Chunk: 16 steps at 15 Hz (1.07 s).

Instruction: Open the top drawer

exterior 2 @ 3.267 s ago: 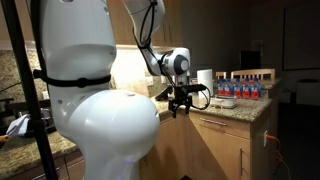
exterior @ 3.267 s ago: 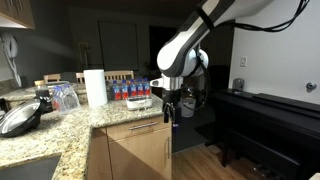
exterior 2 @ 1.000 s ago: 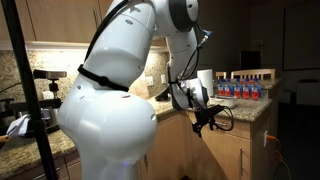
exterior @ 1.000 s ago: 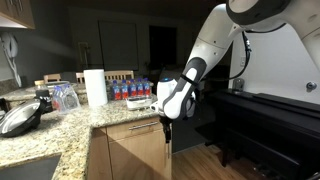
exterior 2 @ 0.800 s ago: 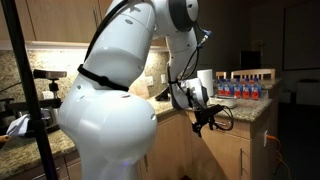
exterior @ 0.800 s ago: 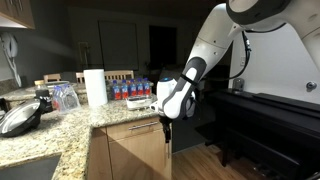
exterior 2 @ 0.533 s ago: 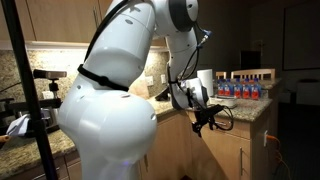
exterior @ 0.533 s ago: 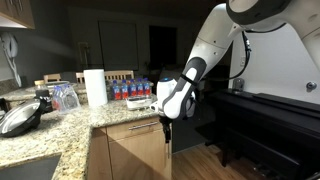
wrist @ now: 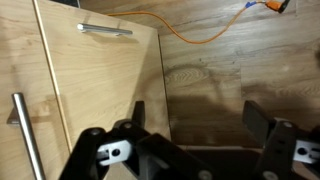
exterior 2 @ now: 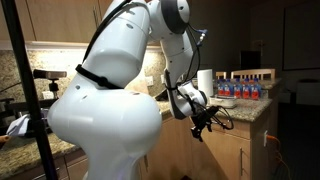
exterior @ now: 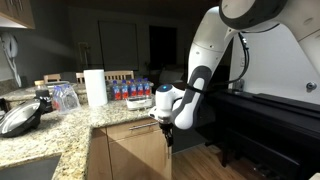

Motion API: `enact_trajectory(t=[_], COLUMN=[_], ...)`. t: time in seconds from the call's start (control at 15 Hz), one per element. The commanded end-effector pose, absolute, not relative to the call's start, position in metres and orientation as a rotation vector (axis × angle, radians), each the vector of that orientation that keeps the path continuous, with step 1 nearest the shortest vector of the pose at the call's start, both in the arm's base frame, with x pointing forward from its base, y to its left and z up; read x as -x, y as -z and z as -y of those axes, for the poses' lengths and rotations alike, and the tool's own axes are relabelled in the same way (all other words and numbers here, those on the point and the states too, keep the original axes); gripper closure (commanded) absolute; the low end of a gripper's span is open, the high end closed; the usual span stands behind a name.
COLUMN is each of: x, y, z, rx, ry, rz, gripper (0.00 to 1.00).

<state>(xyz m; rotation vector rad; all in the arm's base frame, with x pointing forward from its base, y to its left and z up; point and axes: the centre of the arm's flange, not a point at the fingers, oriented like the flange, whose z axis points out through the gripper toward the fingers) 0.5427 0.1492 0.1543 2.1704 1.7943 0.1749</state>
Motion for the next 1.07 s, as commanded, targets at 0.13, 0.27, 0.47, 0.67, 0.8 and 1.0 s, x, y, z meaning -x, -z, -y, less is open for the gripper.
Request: enact_trajectory(t=[0.13, 0.27, 0.47, 0.67, 0.8, 1.0], x=[-0.481, -0.499, -0.526, -0.539, -0.580, -0.581], y=[-0.096, -0.107, -0.114, -0.119, -0.184, -0.166], z=[-0.170, -0.171, -0.166, -0.172, -0.225, -0.237], rx=[-1.884, -1.816, -1.680, -1.561, -1.618, -1.574], ry=[-0.342, -0.422, -0.502, -0.600, -0.549, -0.546], rz=[-1.781, -1.753, -1.702, -1.664, -1.686, -1.670], gripper=[0.00, 0.00, 0.00, 0.00, 0.00, 0.00])
